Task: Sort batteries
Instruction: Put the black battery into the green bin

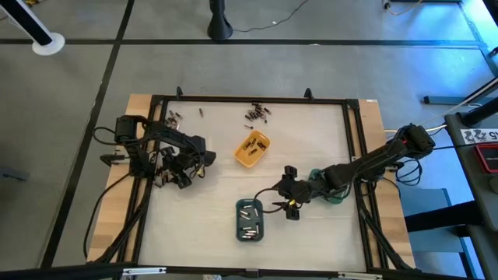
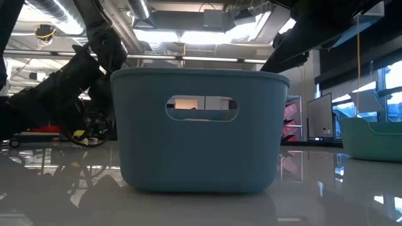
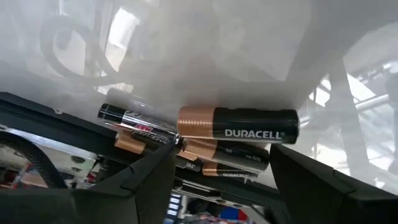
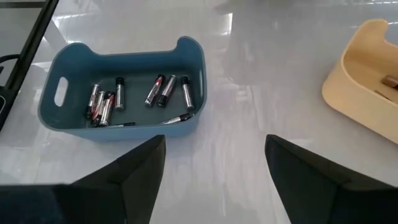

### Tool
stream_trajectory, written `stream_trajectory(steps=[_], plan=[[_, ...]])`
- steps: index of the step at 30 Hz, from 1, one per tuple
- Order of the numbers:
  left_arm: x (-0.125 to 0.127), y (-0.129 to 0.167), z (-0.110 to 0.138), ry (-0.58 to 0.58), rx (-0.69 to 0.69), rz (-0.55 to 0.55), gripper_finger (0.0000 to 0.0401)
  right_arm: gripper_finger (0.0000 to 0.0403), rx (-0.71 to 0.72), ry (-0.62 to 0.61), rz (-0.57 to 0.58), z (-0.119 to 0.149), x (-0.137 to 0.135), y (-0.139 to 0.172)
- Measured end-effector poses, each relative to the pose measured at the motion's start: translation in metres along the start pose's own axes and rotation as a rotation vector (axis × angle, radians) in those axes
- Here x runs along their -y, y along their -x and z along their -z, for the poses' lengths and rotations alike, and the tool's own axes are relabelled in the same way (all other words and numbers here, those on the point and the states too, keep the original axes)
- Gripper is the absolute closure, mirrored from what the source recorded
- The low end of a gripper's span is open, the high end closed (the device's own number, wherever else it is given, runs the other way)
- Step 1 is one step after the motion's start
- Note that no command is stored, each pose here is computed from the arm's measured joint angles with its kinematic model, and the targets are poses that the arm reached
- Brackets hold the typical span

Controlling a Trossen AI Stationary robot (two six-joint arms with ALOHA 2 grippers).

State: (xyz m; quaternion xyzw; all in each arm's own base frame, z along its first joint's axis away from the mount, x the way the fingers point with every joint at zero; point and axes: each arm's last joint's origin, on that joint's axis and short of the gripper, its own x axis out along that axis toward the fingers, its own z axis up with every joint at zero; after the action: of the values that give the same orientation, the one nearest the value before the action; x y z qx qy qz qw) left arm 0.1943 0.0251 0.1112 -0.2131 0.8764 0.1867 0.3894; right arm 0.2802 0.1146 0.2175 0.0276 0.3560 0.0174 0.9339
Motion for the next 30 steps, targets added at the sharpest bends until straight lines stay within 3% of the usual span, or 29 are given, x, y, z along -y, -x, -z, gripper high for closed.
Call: stream_trajectory(steps=[7,13,16,23,30], plan=[[-0.001,0.005,0.004,-0.041,-0.031,-0.014,0.0152,0.0127,0.000,0.000,0.000,0.000,0.000,0.000],[-0.001,0.014,0.007,-0.054,0.036,0.014,0.0152,0.0127,0.000,0.000,0.000,0.000,0.000,0.000],[0.000,0.020,0.009,-0.132,0.086,0.023,0.0152,0.0127,0.002,-0.001,0.000,0.000,0.000,0.000],[0.003,0.023,0.012,-0.277,0.184,-0.136,0.0152,0.0127,0.006,-0.002,-0.001,-0.001,0.000,0.000],[0.010,0.022,0.012,-0.369,0.217,-0.153,0.0152,0.0127,0.007,-0.034,-0.001,-0.001,0.000,0.000]])
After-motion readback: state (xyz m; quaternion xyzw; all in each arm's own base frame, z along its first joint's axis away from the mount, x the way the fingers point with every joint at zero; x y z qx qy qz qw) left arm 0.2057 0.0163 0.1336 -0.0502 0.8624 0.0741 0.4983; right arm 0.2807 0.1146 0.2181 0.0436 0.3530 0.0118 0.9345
